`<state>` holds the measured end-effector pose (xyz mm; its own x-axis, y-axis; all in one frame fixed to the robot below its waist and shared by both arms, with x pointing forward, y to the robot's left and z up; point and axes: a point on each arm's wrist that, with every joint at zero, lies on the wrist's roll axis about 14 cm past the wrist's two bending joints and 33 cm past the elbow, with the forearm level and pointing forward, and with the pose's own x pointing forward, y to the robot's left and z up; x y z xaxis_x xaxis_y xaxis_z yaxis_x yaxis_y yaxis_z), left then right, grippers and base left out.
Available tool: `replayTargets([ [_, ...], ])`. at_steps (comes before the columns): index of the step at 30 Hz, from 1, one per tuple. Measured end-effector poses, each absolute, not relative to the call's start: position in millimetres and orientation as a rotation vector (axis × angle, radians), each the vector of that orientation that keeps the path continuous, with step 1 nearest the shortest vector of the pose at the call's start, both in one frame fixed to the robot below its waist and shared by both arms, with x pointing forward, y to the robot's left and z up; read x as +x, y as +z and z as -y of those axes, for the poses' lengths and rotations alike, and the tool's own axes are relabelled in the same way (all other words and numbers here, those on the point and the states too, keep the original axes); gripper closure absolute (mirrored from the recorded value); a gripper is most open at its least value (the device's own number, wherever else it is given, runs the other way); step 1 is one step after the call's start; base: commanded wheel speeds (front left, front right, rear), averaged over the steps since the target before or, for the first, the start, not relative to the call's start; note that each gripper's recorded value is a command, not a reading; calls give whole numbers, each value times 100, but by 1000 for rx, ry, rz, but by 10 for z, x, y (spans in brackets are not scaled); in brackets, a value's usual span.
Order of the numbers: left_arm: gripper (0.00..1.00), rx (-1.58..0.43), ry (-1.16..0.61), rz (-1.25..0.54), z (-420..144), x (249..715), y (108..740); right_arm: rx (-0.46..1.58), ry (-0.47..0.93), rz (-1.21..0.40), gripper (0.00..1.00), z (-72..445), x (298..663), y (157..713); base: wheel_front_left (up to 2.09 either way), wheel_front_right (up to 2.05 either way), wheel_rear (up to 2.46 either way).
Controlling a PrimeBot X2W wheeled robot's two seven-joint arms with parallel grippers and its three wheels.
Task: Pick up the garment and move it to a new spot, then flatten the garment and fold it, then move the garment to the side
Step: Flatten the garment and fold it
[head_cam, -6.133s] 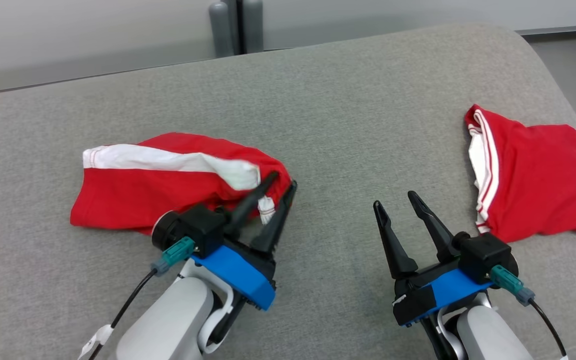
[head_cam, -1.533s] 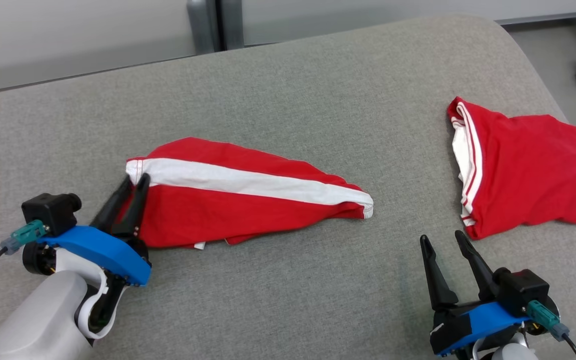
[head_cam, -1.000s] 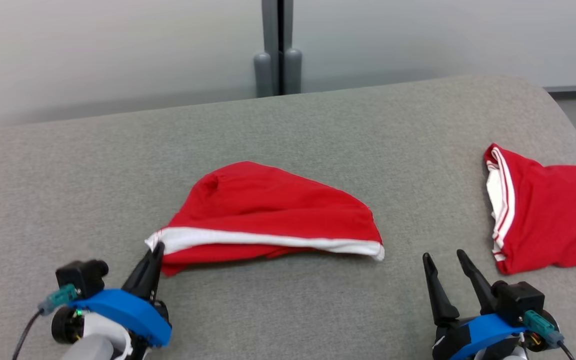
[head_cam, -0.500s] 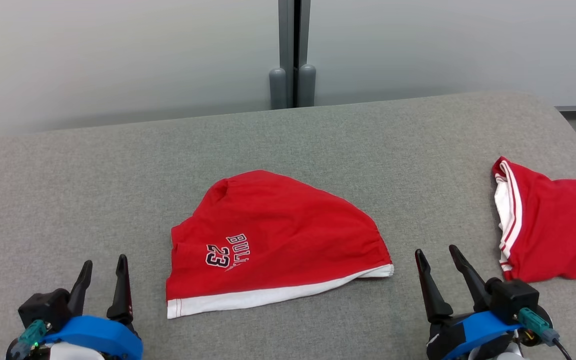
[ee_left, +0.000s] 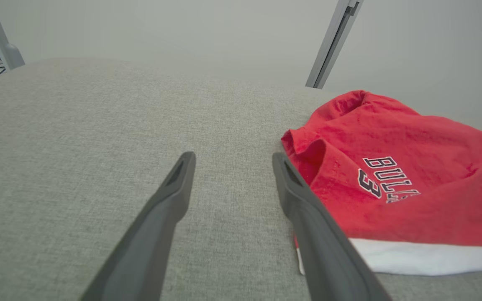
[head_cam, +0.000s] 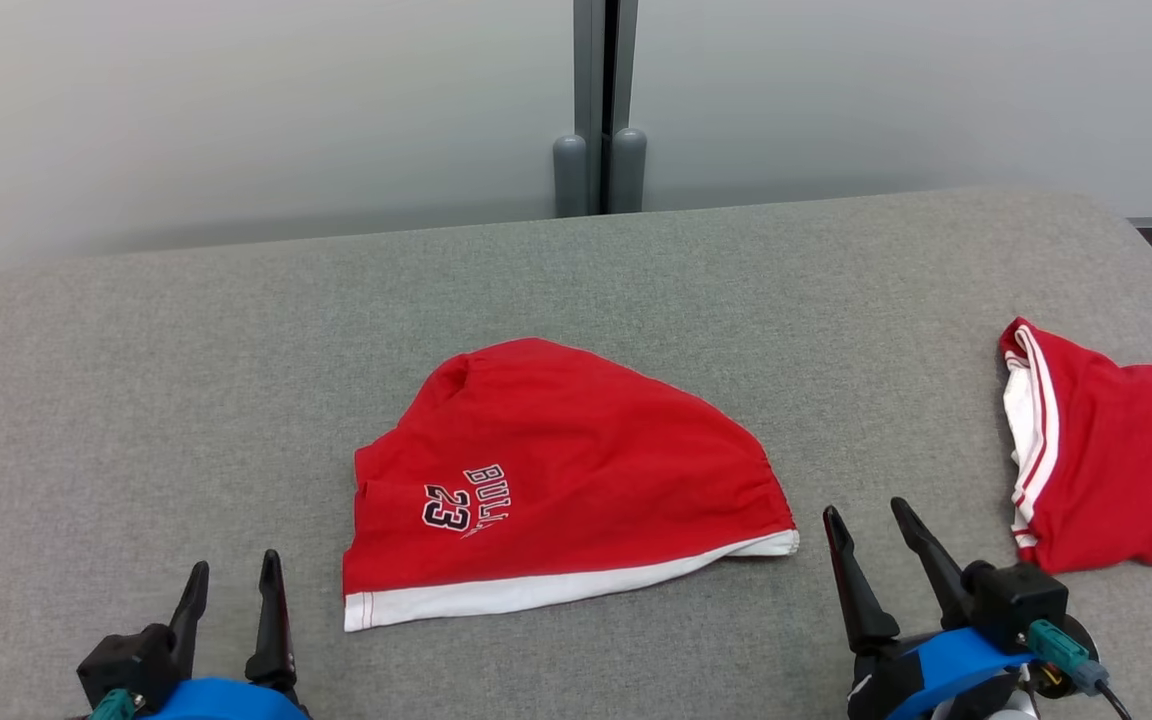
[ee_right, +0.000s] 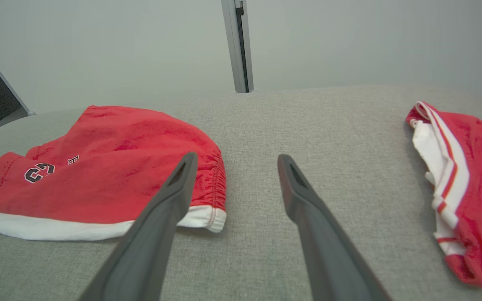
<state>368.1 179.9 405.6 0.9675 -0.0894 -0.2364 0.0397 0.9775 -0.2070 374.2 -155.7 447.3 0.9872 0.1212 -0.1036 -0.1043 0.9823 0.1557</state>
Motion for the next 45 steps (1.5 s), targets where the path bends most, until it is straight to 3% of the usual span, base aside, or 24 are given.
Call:
replayTargets([
  [16, 0, -267, -240, -413, -1237, 3466, 3660, 131, 124, -194, 0, 1524, 3692, 4219, 0, 0, 0],
  [31, 0, -307, -304, -492, -1129, 3458, 3510, 127, 104, -209, 0, 1591, 3686, 4168, 0, 0, 0],
  [32, 6, -309, -307, -493, -1123, 3464, 3508, 127, 104, -210, 0, 1591, 3685, 4162, 0, 0, 0],
  [33, 50, -309, -311, -494, -1117, 3476, 3510, 127, 104, -213, 0, 1590, 3683, 4152, 0, 0, 0],
  [36, 100, -310, -309, -485, -1140, 3516, 3530, 136, 118, -228, 0, 1538, 3675, 4110, 0, 0, 0],
  [45, 100, -299, -263, -474, -1323, 3548, 3532, 165, 198, -273, 0, 1253, 3750, 3991, 0, 0, 0],
])
